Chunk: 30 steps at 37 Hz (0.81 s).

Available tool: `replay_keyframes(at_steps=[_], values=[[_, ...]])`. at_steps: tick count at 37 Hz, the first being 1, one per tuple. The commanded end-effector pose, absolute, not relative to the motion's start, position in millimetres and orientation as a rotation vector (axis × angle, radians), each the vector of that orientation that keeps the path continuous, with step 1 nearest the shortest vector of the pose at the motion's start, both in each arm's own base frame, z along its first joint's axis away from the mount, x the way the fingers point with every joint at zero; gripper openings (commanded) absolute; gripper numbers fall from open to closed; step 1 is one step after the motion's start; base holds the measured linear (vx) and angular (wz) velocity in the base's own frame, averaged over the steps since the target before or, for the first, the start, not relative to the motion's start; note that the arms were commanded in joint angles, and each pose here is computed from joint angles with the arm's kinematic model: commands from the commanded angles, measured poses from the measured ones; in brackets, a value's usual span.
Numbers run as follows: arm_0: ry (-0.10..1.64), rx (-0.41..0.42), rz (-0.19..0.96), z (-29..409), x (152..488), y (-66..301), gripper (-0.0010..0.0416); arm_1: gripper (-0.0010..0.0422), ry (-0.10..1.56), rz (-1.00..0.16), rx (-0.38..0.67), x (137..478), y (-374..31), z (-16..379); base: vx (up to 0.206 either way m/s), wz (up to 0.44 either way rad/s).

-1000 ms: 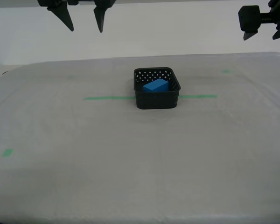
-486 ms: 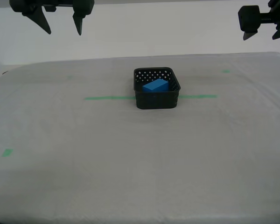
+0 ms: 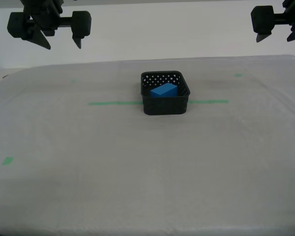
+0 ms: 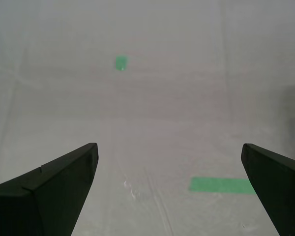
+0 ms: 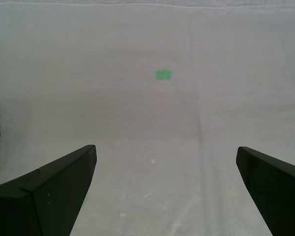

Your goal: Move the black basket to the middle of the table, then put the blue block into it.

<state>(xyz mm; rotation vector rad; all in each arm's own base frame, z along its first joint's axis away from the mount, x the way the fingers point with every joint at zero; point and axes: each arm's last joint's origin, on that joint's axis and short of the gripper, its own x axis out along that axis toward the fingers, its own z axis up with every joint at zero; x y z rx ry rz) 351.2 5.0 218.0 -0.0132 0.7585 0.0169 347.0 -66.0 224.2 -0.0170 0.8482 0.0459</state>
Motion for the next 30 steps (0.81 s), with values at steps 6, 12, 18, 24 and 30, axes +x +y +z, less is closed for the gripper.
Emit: replay_keyframes(at_steps=[6,12,18,24,30], values=[[0.757,-0.013,0.017,218,351,5,0.0399,0.0401,0.779,0.038,-0.007,347,-63,210,0.000,0.000],[0.757,-0.013,0.017,218,351,5,0.0398,0.0401,0.751,0.042,-0.012,347,-60,207,0.000,0.000],[0.757,-0.013,0.017,218,351,5,0.0399,0.0401,0.689,0.028,0.009,351,-59,212,0.000,0.000],[0.757,-0.013,0.017,218,351,5,0.0398,0.0400,0.647,0.032,0.006,354,-59,214,0.000,0.000],[0.757,-0.013,0.017,218,351,5,0.0398,0.0400,0.646,0.055,0.014,354,-58,214,0.000,0.000]])
